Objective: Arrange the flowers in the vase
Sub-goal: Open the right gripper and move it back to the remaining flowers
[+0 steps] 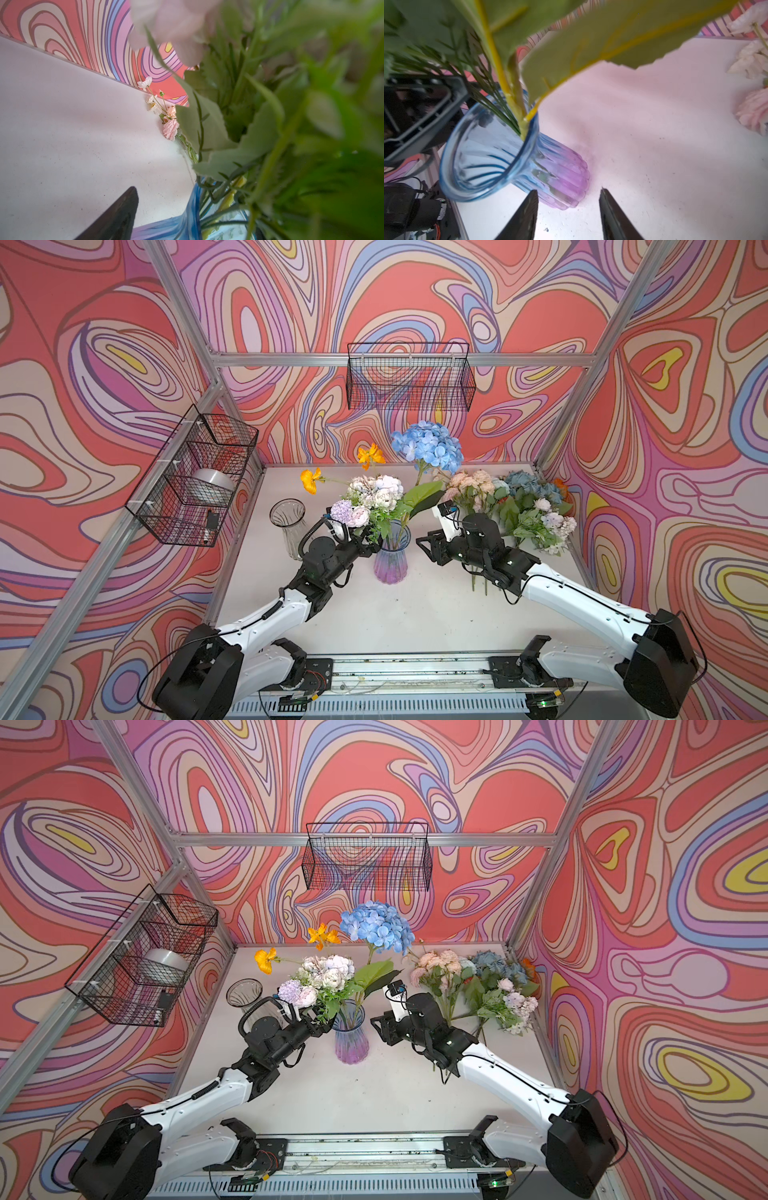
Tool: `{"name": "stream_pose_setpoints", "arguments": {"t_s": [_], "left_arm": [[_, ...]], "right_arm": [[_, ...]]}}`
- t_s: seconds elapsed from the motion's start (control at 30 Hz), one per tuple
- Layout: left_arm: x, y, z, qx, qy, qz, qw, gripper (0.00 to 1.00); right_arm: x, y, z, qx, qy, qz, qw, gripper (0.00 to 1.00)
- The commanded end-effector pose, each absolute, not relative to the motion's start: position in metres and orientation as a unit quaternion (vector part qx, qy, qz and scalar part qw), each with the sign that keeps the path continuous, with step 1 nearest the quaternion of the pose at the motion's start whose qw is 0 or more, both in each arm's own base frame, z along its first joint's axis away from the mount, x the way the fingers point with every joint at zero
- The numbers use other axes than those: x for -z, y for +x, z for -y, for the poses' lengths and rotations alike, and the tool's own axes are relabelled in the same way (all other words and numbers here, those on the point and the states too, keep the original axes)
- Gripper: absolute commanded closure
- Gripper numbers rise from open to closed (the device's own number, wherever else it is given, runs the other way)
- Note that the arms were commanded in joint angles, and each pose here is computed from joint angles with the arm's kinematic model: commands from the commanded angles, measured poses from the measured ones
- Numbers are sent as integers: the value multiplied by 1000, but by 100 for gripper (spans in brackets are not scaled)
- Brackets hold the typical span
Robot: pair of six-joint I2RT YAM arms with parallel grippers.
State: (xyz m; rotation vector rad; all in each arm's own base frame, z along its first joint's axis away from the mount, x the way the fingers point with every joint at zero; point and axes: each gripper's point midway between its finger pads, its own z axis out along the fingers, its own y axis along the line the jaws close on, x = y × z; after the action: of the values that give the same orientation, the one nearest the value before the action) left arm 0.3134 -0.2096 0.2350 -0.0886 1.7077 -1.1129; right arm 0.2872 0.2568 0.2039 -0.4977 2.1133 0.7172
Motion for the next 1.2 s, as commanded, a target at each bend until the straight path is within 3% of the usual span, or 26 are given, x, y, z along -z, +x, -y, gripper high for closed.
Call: {"name": "stream_pose_setpoints", "arguments": {"t_s": [0.0, 0.43, 0.83, 1.17], "left_arm": [[-245, 311, 207, 469, -41, -699, 538, 14], [-246, 308, 210, 475, -40, -696, 537, 14], [-247, 307, 209, 467, -40, -697, 543, 14], [-244, 307, 206, 459, -47, -701, 544, 14]], "right_arm": [[-200, 295, -236, -223, -177, -865, 414, 49], [-128, 368, -121, -75, 25, -935, 346, 47], [-69, 402, -78, -31, 78, -948, 309, 50], [-42, 427, -85, -45, 84, -950, 298, 72]]}}
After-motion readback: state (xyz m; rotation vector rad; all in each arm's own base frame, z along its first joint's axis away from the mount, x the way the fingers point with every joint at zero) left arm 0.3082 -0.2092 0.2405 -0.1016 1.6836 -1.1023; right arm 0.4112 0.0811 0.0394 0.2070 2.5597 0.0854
